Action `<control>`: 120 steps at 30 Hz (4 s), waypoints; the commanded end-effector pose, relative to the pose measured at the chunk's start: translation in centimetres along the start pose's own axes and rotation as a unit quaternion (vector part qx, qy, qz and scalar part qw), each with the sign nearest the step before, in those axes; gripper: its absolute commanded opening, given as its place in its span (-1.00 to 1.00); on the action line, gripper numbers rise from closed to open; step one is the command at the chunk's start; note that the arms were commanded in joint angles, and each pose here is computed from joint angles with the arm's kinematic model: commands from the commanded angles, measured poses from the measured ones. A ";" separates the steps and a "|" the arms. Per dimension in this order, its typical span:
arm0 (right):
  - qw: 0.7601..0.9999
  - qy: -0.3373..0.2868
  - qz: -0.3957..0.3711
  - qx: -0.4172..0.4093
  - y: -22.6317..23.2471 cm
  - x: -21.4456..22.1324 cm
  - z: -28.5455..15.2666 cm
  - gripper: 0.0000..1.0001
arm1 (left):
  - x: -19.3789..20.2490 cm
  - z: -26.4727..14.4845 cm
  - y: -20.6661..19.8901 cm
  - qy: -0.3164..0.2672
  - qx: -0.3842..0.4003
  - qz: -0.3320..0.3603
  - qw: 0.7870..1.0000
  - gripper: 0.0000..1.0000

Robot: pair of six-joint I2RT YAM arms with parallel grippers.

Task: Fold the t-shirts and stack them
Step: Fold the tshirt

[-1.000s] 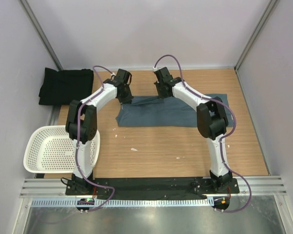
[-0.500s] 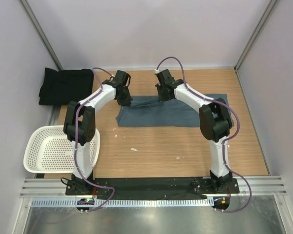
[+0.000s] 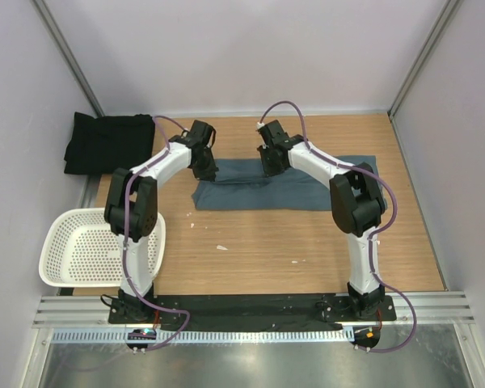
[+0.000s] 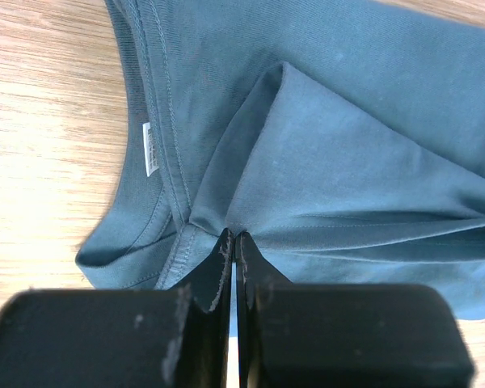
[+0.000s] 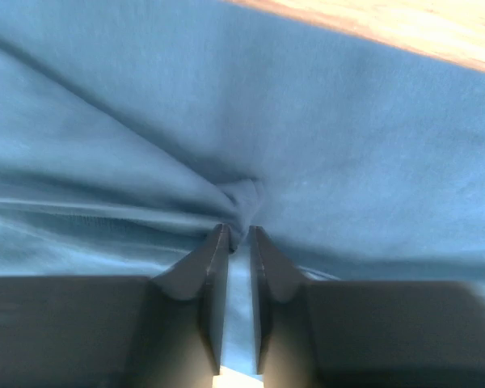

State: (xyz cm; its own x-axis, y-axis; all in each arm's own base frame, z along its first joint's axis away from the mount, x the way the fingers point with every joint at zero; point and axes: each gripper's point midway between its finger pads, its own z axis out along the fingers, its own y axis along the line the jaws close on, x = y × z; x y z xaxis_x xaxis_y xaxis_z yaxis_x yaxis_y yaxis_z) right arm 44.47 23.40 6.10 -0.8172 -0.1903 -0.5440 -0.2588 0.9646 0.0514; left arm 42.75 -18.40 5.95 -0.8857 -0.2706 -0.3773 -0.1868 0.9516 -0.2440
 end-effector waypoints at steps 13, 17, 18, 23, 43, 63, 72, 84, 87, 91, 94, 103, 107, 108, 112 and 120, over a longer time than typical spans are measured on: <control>0.997 -0.029 0.037 -0.056 1.2 -3.5 -8.1 -0.09 | -3.9 -7.4 -0.8 -0.069 0.022 0.034 0.997 0.18; 0.993 -0.047 0.070 -0.081 2.2 -4.6 -8.4 -0.14 | -5.6 -8.1 -2.6 -0.091 0.055 0.026 0.994 0.22; 0.993 -0.045 0.074 -0.085 2.4 -4.4 -8.0 -0.24 | -6.1 -7.9 -3.1 -0.098 0.064 0.014 0.993 0.22; 0.991 -0.027 0.103 -0.082 2.5 -3.1 -5.2 -0.50 | -6.1 -6.3 -5.4 -0.076 0.106 -0.037 0.991 0.12; 0.997 0.021 0.040 -0.061 2.1 0.8 -0.3 -0.58 | 0.7 1.4 -2.2 0.010 0.039 -0.109 0.993 -0.07; 0.981 -0.072 0.051 0.173 -20.1 -4.3 -7.5 0.99 | -4.1 -5.1 -8.9 -0.044 0.061 -0.255 0.964 1.00; 0.986 -0.067 0.015 0.154 -21.3 -2.8 -3.0 0.99 | -2.6 -4.2 -9.4 -0.060 -0.024 -0.371 0.926 1.00; 0.991 -0.036 0.053 0.115 -19.9 2.3 1.0 0.99 | 3.9 4.2 -7.1 -0.020 -0.114 -0.349 0.930 1.00; 0.989 -0.029 0.067 0.126 -20.1 3.6 0.8 1.00 | 3.5 5.5 -6.1 -0.041 -0.130 -0.328 0.935 1.00; 0.986 -0.012 0.096 0.136 -20.0 5.1 0.4 0.99 | 1.3 6.0 -5.9 -0.068 -0.145 -0.285 0.945 1.00; 0.984 0.004 0.113 0.135 -19.6 6.9 -0.1 0.99 | 0.1 7.0 -5.4 -0.070 -0.152 -0.233 0.958 1.00; 0.982 0.039 0.166 0.075 -14.0 12.3 -3.6 0.99 | -3.0 10.9 -6.7 -0.055 -0.091 -0.100 0.989 1.00; 0.987 0.077 0.123 0.074 -9.8 15.3 -5.0 0.99 | -4.6 12.8 -10.1 -0.071 -0.015 -0.093 0.993 1.00; 0.986 0.082 0.120 0.077 -9.4 15.7 -5.3 0.99 | -5.6 12.4 -11.0 -0.083 -0.001 -0.092 0.992 1.00; 0.979 0.102 0.166 0.051 -7.7 18.1 -6.6 0.99 | -6.5 13.8 -12.1 -0.099 0.022 -0.056 0.993 1.00; 0.965 0.142 0.219 -0.012 -2.7 22.5 -7.7 1.00 | -6.8 15.1 -16.0 -0.118 0.104 -0.034 0.987 1.00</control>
State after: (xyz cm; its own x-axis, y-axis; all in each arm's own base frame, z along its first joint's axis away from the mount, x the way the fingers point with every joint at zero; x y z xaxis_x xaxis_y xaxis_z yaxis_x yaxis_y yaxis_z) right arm 27.85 13.45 2.39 -0.9021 0.1432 -0.4071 0.0657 0.9779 0.1983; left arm 59.06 -32.75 4.82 -0.6821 -0.4335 -0.5889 -0.1605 0.8745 -0.4578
